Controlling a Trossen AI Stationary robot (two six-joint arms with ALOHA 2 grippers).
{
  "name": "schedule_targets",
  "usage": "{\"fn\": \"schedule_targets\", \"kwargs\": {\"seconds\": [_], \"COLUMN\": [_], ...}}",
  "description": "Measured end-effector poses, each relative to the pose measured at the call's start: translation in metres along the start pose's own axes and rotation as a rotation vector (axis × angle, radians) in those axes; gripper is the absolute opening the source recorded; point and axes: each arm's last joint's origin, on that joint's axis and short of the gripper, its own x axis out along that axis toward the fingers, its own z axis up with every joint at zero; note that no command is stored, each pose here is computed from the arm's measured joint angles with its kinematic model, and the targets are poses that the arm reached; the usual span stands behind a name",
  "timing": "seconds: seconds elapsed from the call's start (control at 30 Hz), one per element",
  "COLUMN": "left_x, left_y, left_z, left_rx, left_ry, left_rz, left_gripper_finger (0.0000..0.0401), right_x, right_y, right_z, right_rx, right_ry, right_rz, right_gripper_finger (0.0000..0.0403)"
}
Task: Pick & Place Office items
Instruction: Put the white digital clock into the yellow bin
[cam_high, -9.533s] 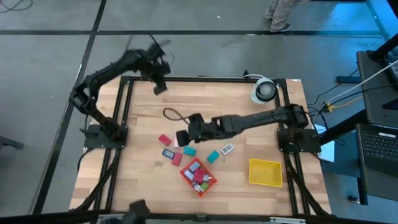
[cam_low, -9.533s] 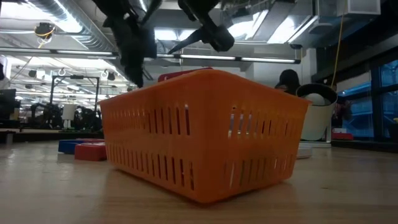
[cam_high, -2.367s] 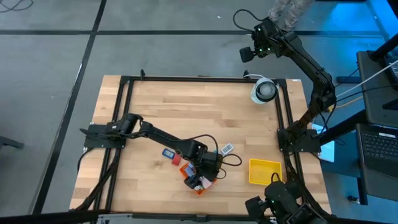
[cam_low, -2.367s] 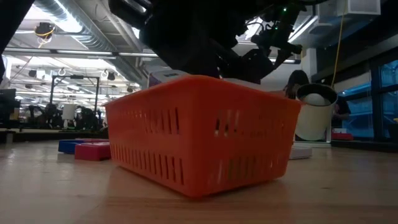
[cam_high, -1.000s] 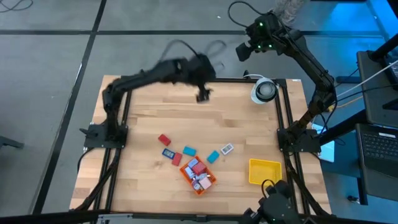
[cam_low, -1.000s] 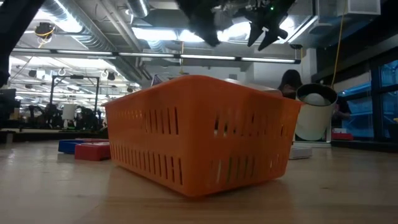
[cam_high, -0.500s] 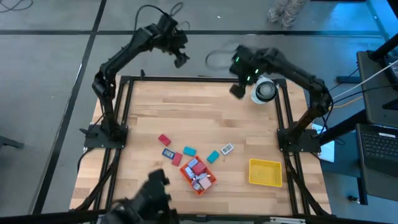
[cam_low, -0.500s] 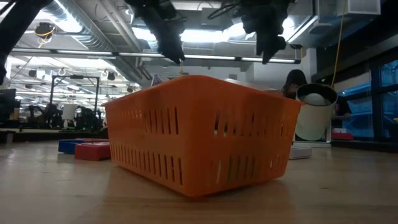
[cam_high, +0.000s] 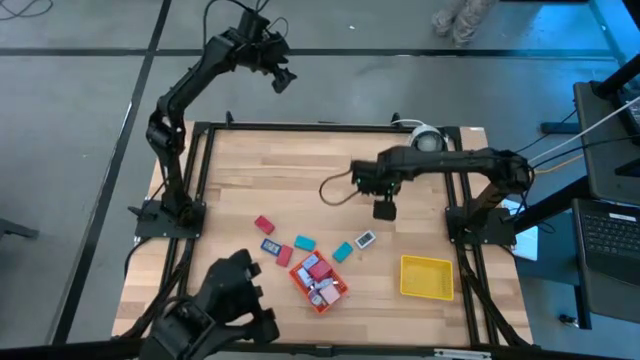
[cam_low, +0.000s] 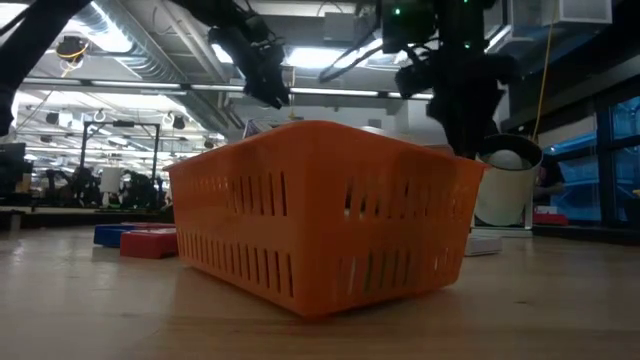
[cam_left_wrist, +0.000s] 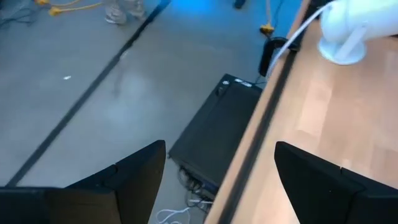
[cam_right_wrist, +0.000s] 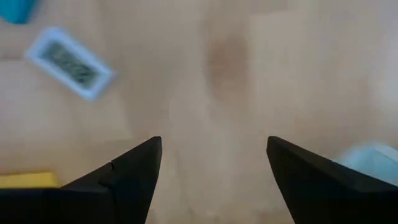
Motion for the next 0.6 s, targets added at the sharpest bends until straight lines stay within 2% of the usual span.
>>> {"fn": "schedule_targets", "kwargs": {"seconds": [0.13,0.23,0.4,0.5,0.6], "left_x": [0.012,0.017,0.025,0.028,0.031], "left_y": [-0.003,-0.012,-0.042,-0.060,-0.077], "left_z": [-0.004,-0.005,0.000,0.002,0.006], "left_rx": [-0.028,-0.035,-0.001,0.000,0.019], "left_ry": [0.038,0.078,0.137,0.170,0.189], "left_rz": [-0.037,-0.054,-0.085,-0.109,-0.080], "left_gripper_finger": [0.0299,0.0299,0.0299,0.0299,0.0299], "right_x": [0.021,0.036,0.052,0.057,0.058], "right_y": [0.013,0.026,0.052,0.064,0.076], "right_z": [-0.001,-0.002,-0.001,-0.002,-0.004], "right_rx": [-0.070,-0.244,-0.493,-0.570,-0.611], "right_ry": [0.017,-0.012,-0.107,-0.142,-0.163], "right_rz": [0.073,0.055,0.022,0.002,0.001], "right_gripper_finger": [0.0297,0.0297,0.0297,0.0297,0.0297]}}
